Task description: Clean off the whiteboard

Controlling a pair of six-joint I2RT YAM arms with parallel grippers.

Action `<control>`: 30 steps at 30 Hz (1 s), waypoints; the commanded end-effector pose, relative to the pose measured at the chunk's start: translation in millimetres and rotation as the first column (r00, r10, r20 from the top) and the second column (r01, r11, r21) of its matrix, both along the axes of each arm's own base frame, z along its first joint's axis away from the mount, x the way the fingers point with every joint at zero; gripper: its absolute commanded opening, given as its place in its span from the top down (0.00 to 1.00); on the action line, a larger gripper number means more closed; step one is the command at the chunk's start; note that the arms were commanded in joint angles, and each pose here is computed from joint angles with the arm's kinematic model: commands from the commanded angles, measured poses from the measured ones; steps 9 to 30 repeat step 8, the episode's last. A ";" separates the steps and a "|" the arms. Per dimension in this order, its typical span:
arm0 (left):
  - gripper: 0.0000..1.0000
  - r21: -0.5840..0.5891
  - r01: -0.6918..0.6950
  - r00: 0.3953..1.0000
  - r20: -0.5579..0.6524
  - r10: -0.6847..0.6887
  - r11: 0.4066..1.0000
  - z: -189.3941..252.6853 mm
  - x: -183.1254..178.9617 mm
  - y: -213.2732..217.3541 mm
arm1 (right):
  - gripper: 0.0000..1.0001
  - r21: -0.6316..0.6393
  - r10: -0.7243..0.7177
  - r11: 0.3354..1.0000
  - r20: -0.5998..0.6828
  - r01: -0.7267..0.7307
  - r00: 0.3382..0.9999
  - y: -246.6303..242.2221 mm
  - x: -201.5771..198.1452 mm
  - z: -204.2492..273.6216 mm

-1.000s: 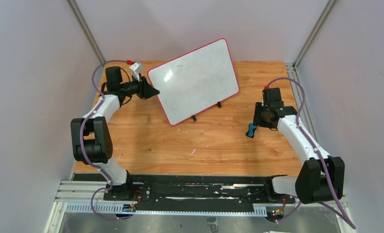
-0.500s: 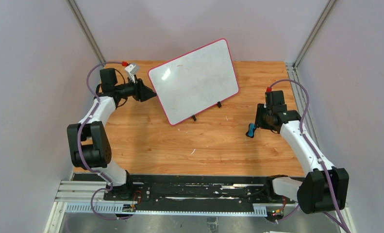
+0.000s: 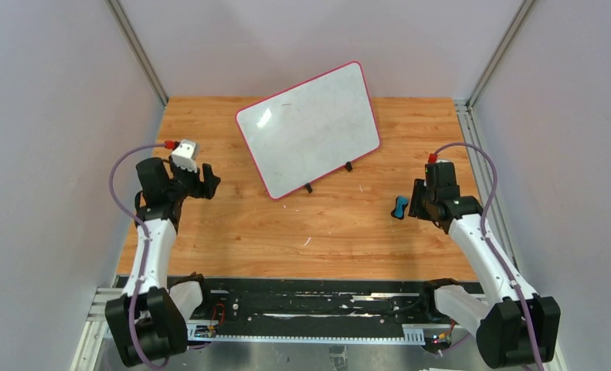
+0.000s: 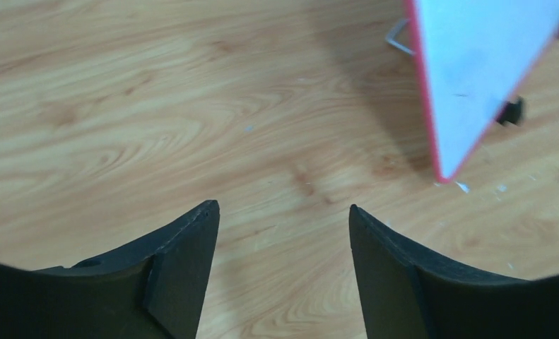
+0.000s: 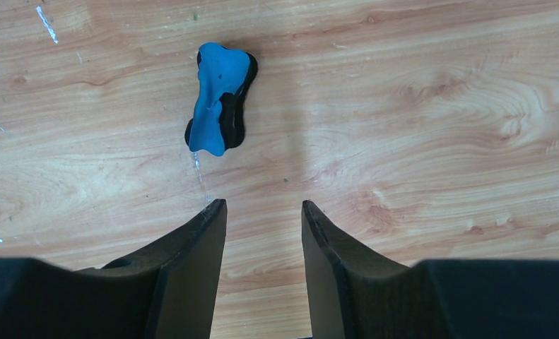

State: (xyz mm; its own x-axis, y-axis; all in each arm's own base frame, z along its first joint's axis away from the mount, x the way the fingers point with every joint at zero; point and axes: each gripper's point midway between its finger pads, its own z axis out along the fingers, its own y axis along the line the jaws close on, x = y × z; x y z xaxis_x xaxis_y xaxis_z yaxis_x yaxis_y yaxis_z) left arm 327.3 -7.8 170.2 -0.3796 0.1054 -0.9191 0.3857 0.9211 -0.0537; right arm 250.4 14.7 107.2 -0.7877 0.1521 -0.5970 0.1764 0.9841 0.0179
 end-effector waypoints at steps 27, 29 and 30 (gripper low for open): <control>0.25 0.061 -0.372 0.927 0.068 0.368 0.926 -9.5 8.2 60.1 | 0.64 0.012 -0.083 0.997 0.113 0.083 0.990 -9.1 4.1 1.7; 0.25 0.061 -0.372 0.927 0.068 0.368 0.926 -9.5 8.2 60.1 | 0.64 0.012 -0.083 0.997 0.113 0.083 0.990 -9.1 4.1 1.7; 0.25 0.061 -0.372 0.927 0.068 0.368 0.926 -9.5 8.2 60.1 | 0.64 0.012 -0.083 0.997 0.113 0.083 0.990 -9.1 4.1 1.7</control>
